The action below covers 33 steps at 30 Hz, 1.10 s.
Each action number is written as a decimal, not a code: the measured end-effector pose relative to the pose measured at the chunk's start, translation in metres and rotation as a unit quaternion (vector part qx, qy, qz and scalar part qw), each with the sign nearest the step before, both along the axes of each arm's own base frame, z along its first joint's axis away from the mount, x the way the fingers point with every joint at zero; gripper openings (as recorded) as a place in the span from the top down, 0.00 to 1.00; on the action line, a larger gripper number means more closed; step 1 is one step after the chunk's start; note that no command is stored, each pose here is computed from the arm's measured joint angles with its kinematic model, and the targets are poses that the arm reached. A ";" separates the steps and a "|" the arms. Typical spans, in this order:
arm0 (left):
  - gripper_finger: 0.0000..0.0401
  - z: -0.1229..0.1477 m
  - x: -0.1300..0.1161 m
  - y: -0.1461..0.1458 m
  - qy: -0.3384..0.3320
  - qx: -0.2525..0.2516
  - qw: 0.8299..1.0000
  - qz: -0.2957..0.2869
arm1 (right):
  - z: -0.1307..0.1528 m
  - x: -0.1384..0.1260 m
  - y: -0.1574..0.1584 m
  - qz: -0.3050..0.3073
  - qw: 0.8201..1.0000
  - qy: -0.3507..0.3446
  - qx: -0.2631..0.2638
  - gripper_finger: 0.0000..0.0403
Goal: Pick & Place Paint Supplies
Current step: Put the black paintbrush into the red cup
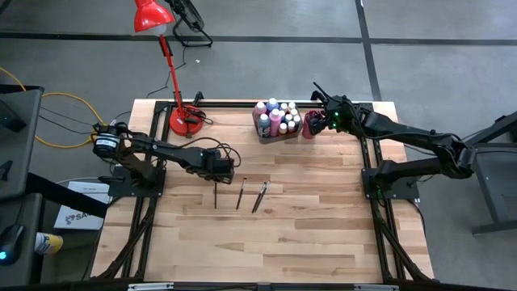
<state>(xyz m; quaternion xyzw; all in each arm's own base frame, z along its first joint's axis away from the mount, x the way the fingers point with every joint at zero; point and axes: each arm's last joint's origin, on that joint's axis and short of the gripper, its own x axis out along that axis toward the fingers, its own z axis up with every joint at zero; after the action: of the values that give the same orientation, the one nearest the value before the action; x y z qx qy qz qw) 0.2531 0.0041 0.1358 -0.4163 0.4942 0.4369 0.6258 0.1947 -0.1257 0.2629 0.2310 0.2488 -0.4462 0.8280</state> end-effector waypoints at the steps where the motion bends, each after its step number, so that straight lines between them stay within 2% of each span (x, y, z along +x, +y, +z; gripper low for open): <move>1: 0.76 0.000 0.000 0.000 0.001 -0.001 1.000 -0.002 | 0.000 0.000 0.000 0.000 1.000 0.000 0.000 0.47; 11: 0.98 0.000 0.001 -0.001 -0.004 -0.009 1.000 -0.020 | 0.000 0.000 0.000 0.000 1.000 0.000 0.000 0.47; 19: 1.00 0.005 0.004 0.000 -0.009 0.005 0.998 -0.069 | 0.000 0.000 0.000 0.006 1.000 -0.002 0.004 0.47; 23: 1.00 0.023 0.012 0.000 -0.032 0.033 0.994 -0.100 | 0.000 0.001 0.001 0.014 1.000 -0.004 0.009 0.47; 29: 1.00 0.063 0.022 0.004 -0.102 0.120 0.979 -0.131 | 0.000 0.002 0.002 0.036 0.999 -0.014 0.023 0.47; 33: 1.00 0.098 0.031 0.007 -0.179 0.199 0.949 -0.166 | 0.002 0.005 0.003 0.079 0.995 -0.045 0.043 0.47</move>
<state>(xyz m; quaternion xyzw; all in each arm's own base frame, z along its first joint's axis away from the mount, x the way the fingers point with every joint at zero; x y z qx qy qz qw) 0.2840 0.0106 0.2338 -0.2666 0.3395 0.3347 0.8376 0.2001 -0.1224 0.2648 0.2660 0.2475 -0.3577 0.8603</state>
